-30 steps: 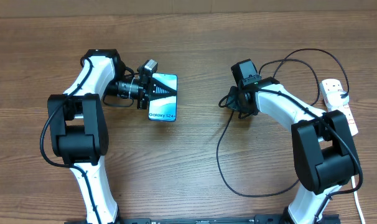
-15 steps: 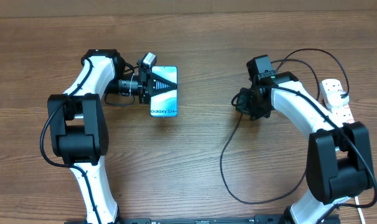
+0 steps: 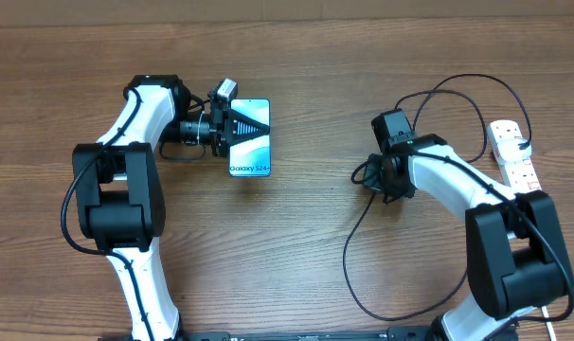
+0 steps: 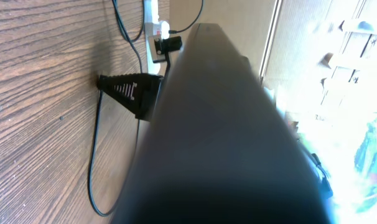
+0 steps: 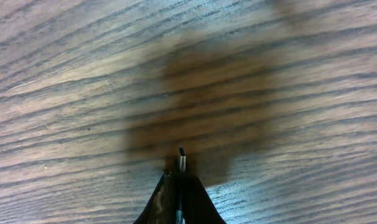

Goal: Plug charger to phone and switch on socket
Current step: 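Grasp the black cable near its USB-C tip with the right gripper, then lift the cable tip and carry it toward the phone's bottom port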

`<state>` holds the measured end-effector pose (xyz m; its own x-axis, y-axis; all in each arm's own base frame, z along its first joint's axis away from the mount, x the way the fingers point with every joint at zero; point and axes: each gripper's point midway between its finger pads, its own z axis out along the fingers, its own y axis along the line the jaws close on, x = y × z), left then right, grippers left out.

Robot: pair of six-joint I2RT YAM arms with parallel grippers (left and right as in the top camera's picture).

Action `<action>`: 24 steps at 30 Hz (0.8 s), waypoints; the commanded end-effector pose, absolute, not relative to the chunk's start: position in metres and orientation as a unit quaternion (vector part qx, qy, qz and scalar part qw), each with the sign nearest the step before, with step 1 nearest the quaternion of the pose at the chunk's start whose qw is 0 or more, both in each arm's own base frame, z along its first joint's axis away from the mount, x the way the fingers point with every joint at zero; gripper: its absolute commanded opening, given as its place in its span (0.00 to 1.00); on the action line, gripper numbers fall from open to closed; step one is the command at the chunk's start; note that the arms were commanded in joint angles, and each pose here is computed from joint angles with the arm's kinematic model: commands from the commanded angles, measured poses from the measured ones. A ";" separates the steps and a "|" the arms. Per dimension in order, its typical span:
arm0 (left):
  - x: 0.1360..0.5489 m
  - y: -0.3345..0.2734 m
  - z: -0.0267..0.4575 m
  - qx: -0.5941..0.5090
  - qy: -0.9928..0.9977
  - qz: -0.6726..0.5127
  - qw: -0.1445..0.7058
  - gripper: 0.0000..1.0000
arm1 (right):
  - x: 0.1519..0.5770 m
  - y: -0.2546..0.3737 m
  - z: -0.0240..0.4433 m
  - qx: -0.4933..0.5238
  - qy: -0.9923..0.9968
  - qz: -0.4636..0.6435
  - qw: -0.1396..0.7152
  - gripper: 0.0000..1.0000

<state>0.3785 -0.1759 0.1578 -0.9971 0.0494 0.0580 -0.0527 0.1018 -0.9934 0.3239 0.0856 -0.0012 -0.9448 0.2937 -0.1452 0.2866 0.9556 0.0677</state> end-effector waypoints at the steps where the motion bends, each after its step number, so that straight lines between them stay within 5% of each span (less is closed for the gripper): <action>1: 0.382 -0.180 0.175 -0.018 -0.726 0.687 0.012 0.04 | 0.283 0.080 -0.030 0.150 0.989 0.008 0.010 0.04; 9: 0.382 -0.180 0.175 -0.018 -0.727 0.687 0.012 0.04 | 0.287 0.082 -0.029 0.148 0.989 0.014 0.015 0.04; 13: 0.382 -0.180 0.176 -0.018 -0.726 0.688 0.011 0.04 | 0.298 0.111 -0.006 0.099 0.989 0.108 -0.002 0.04; 19: 0.378 -0.179 0.171 0.021 -0.736 0.674 0.057 0.04 | 0.305 0.172 0.091 -0.051 0.940 0.337 0.027 0.04; 24: 0.385 -0.180 0.189 -0.020 -0.704 0.710 -0.008 0.05 | 0.279 0.209 0.183 -0.154 0.845 0.506 0.080 0.04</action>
